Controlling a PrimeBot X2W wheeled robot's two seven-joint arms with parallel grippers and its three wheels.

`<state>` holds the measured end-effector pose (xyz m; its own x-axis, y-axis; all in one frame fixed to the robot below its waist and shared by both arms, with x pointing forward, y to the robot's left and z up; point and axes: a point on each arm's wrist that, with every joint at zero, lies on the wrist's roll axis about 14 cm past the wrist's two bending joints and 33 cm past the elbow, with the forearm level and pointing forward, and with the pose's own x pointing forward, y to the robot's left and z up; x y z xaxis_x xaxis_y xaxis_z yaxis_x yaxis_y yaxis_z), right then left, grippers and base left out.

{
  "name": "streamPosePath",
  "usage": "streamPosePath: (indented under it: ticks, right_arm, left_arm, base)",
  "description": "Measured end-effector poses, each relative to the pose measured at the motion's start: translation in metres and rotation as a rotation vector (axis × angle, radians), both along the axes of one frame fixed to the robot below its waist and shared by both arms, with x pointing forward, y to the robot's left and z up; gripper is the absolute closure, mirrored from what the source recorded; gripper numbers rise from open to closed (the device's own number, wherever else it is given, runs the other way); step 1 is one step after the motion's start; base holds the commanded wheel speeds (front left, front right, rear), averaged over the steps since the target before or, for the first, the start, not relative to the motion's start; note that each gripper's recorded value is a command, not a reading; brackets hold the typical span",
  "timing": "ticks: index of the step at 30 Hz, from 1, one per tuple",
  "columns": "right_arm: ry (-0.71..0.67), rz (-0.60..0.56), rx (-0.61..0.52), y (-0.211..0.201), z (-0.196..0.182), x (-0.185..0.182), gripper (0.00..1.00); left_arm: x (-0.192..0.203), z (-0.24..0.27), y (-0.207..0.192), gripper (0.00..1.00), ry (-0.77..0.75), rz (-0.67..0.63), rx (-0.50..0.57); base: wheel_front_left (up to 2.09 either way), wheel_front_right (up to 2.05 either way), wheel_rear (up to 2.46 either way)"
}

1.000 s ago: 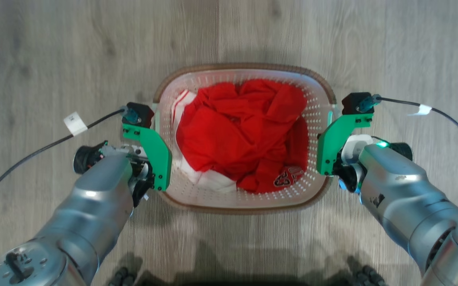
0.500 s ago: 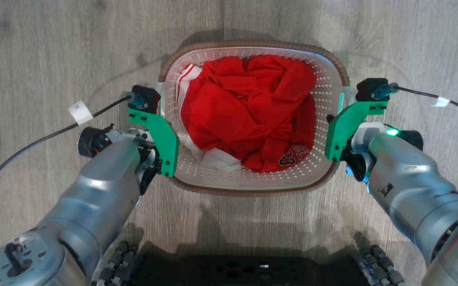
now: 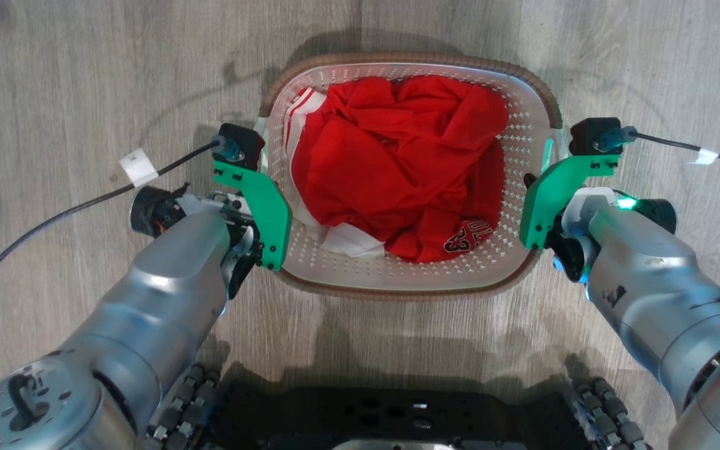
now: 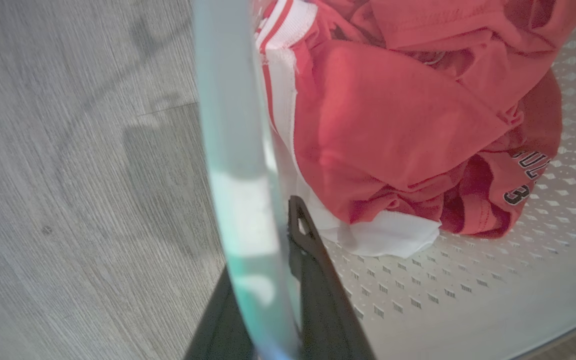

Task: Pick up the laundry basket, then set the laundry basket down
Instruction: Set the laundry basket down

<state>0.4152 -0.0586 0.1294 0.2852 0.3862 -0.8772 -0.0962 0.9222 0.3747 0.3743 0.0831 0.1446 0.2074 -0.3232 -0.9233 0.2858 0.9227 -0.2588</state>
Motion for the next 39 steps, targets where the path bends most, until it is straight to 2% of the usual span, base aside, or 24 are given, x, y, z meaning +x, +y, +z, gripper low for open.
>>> streamPosePath:
  ticks: [10, 11, 12, 13, 22, 31, 39]
  right_arm:
    - [-0.011, 0.004, 0.003, 0.002, -0.004, 0.004, 1.0]
    - [-0.015, 0.007, 0.002, 0.002, -0.004, 0.005, 0.6]
    - [-0.021, 0.015, -0.001, 0.002, -0.004, 0.007, 0.07]
    - [-0.03, 0.018, -0.002, 0.001, -0.004, 0.009, 0.0]
    - [-0.054, 0.009, 0.003, 0.002, 0.001, 0.017, 0.0]
    - [-0.11, 0.043, -0.013, 0.0, 0.025, 0.028, 0.0]
    - [-0.131, 0.042, -0.031, -0.007, 0.056, 0.013, 0.0]
  left_arm:
    - [0.004, -0.002, 0.002, 1.0, -0.004, 0.005, 0.006]
    - [0.004, -0.003, 0.003, 1.0, -0.004, 0.008, 0.011]
    - [0.004, -0.003, 0.003, 0.51, -0.005, 0.01, 0.013]
    - [0.004, -0.003, 0.002, 0.0, -0.006, 0.007, 0.013]
    - [0.007, 0.002, -0.003, 0.0, -0.028, 0.013, 0.017]
    - [0.015, 0.021, 0.003, 0.0, -0.068, 0.012, 0.035]
    - [-0.01, 0.042, 0.01, 0.0, -0.051, -0.01, 0.077]
  base:
    - [0.0, 0.0, 0.0]
    - [0.0, 0.0, 0.0]
    - [0.0, 0.0, 0.0]
    - [0.0, 0.0, 0.0]
    - [0.0, 0.0, 0.0]
    - [0.0, 0.0, 0.0]
    - [0.0, 0.0, 0.0]
